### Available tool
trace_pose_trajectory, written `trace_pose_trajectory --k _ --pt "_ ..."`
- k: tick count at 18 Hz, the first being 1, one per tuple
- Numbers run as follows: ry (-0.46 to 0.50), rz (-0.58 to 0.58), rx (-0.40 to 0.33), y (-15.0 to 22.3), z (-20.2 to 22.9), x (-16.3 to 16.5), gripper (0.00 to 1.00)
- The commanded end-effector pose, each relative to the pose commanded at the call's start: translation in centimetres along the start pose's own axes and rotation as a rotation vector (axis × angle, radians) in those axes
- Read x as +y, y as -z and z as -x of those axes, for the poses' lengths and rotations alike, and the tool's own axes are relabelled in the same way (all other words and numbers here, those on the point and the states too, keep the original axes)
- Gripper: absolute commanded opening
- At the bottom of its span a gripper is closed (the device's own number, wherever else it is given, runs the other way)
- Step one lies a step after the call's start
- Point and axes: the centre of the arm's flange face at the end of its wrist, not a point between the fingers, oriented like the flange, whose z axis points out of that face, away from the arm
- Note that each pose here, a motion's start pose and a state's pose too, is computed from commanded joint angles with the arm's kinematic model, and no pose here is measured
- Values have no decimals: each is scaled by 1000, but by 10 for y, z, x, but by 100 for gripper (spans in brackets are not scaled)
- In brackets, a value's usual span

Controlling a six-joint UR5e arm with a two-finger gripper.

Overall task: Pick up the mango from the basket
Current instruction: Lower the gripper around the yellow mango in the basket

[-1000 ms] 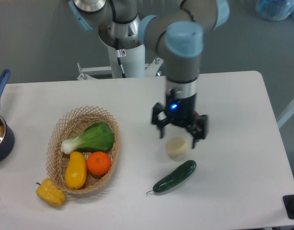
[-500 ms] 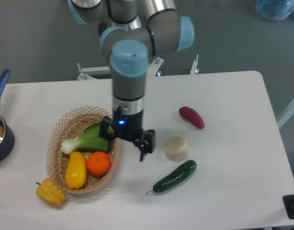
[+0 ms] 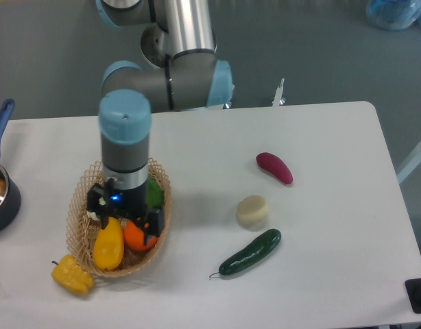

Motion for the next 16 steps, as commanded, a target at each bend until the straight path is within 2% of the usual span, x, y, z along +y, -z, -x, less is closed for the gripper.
trace_pose_trajectory --k 10,13,16 --pt "-3 59 32 -36 -14 10 100" --pt "68 81 40 -50 -14 13 100" --pt "83 91 42 -56 -15 15 100"
